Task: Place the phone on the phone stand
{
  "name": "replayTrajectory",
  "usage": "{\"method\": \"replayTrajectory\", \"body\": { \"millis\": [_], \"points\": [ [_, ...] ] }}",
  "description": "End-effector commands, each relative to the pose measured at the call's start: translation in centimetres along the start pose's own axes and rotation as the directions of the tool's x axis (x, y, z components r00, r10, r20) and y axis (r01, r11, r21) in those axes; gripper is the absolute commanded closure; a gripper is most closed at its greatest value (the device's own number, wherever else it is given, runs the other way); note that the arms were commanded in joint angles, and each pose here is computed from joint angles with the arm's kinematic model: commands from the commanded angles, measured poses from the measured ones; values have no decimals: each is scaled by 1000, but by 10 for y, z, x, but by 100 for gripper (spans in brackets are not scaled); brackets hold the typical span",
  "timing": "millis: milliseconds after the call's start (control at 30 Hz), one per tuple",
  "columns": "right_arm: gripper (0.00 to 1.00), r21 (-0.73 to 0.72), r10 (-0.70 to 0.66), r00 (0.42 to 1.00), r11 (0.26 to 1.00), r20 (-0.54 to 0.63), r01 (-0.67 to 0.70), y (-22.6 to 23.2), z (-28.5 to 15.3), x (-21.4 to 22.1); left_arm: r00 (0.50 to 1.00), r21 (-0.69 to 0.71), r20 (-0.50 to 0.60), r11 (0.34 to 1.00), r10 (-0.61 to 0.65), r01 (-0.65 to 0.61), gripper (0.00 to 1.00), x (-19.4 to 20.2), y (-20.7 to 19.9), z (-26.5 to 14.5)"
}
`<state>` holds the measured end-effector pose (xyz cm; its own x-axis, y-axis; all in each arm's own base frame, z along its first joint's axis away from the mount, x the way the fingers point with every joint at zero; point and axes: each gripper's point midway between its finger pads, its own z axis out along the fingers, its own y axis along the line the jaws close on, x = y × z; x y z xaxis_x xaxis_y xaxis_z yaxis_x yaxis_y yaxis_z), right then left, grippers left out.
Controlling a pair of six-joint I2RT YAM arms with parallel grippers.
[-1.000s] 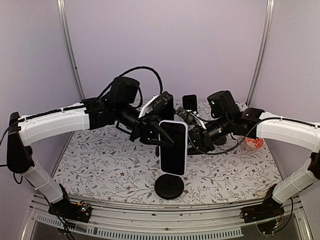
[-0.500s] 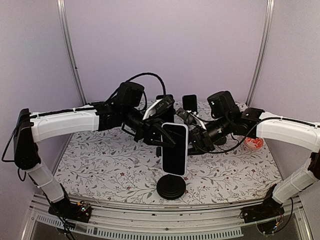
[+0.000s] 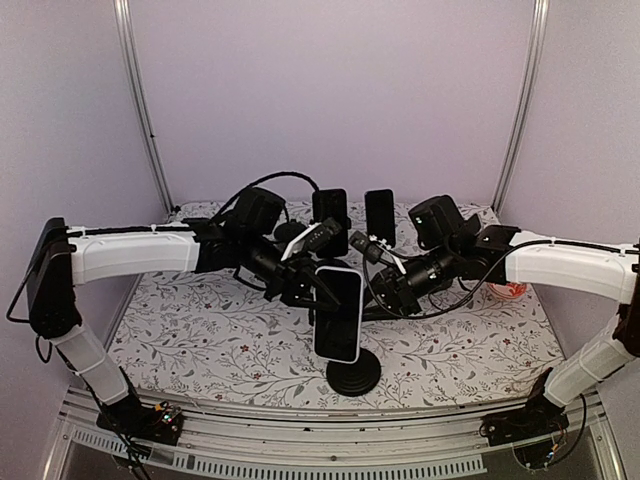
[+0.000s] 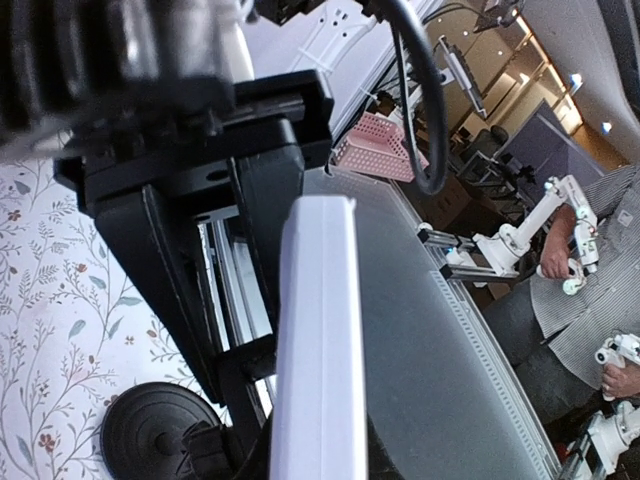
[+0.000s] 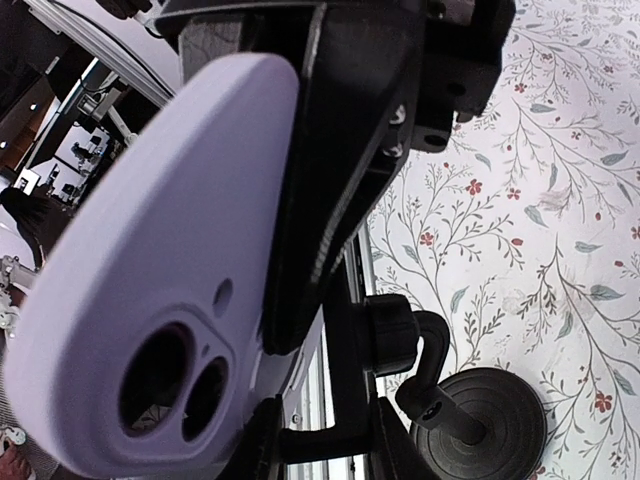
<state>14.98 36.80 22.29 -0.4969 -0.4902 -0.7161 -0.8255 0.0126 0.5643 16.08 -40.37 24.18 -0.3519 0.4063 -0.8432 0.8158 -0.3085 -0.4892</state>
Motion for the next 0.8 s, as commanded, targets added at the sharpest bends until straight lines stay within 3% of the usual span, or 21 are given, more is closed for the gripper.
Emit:
{"method": "replayTrajectory", "body": {
  "millis": [0, 200, 567, 767],
  "points": [
    [100, -98, -117, 991, 987, 68, 123, 26, -6, -18, 978, -231, -71, 957, -198, 177, 100, 47, 43, -25],
    [100, -62, -117, 987, 990, 112, 124, 14, -19, -18, 964, -351, -57, 910, -258, 223, 100, 64, 48, -43],
    [100, -17, -103, 986, 994, 133, 107, 5, -27, -5, 940, -451, -70, 851, -333, 268, 100, 84, 45, -60],
    [100, -8, -113, 982, 993, 152, 115, 8, -33, -4, 911, -574, -91, 768, -403, 283, 100, 99, 54, -76]
  ]
}}
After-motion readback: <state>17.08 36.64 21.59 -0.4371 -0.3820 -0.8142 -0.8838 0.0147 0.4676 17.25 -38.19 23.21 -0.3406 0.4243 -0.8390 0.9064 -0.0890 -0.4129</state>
